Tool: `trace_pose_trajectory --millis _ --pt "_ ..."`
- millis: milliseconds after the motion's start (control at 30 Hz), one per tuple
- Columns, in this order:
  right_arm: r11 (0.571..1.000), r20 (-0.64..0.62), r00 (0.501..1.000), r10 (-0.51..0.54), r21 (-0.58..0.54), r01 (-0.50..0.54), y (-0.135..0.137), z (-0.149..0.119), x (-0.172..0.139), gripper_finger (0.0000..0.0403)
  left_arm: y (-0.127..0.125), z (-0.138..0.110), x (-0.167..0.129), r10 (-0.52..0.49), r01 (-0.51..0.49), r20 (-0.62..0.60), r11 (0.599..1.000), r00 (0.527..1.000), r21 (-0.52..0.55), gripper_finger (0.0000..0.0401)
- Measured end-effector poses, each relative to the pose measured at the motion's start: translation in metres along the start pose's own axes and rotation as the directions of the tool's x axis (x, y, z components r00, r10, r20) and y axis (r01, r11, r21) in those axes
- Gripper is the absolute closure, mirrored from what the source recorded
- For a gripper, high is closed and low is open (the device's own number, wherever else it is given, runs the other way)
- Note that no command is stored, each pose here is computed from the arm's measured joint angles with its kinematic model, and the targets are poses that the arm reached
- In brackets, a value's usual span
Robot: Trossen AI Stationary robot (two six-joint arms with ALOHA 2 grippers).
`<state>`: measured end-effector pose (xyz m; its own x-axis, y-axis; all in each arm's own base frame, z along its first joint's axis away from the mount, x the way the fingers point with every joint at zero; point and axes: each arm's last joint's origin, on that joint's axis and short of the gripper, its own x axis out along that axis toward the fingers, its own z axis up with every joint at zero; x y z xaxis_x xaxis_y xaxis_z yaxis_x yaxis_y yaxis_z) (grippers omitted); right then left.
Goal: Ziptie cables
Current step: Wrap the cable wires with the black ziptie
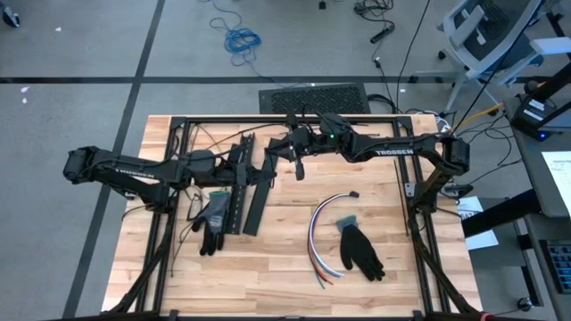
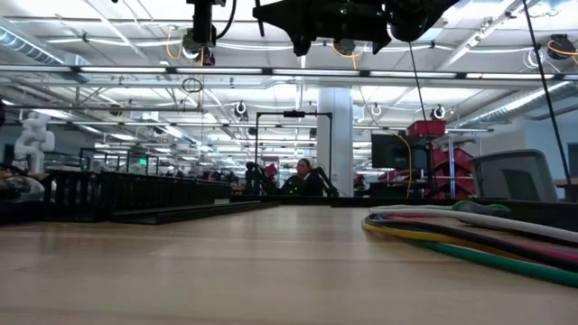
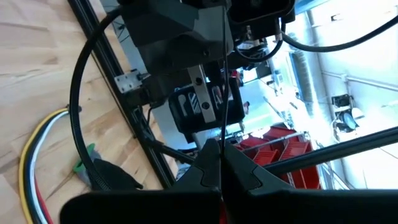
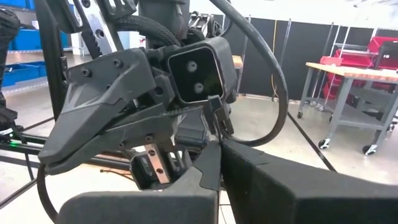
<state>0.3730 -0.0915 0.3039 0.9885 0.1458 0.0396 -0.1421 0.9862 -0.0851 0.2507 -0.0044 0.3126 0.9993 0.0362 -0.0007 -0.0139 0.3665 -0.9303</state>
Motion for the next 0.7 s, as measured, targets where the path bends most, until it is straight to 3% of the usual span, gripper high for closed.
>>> trace_pose_trajectory --millis 700 --pt "1.0 -0.022 1.0 0.008 -0.003 -0.009 0.002 -0.0022 0.0007 0.0403 0.0032 0.0094 0.0006 0.007 -0.007 0.036 1.0 0.999 -0.004 0.0401"
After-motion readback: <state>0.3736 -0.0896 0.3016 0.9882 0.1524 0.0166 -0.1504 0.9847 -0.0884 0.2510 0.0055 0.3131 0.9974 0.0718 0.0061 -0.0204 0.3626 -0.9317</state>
